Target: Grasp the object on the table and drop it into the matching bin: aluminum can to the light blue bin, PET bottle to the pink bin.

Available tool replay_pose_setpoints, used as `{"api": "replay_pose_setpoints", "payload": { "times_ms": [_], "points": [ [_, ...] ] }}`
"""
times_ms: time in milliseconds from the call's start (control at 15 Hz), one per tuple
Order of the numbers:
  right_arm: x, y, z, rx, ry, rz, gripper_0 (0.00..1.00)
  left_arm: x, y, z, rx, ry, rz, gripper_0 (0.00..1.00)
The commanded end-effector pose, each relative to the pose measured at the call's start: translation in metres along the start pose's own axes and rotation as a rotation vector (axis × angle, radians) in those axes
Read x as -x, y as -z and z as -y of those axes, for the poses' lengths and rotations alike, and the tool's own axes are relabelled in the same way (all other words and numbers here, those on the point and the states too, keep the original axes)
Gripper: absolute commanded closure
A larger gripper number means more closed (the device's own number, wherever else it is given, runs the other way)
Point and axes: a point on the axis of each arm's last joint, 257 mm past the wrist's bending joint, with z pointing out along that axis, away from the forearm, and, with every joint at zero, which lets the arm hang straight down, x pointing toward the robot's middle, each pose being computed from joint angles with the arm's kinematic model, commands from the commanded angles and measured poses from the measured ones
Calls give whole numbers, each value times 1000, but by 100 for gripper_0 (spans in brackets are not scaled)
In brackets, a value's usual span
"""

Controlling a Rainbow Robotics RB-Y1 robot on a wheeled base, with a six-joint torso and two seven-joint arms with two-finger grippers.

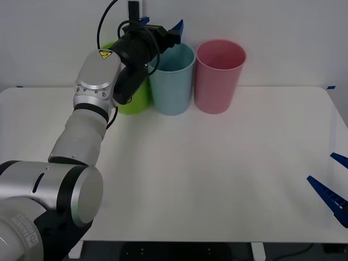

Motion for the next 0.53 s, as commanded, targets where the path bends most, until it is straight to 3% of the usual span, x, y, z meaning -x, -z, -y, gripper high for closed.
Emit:
{"api": "replay_pose_setpoints", "payload": {
  "times_ms": [67,533],
  "points": [
    [0,0,0,0,0,0,0,3,14,-10,-30,17,29,0],
    [0,0,0,0,0,0,0,2,67,-26,-91,52,93,0]
  ]
}}
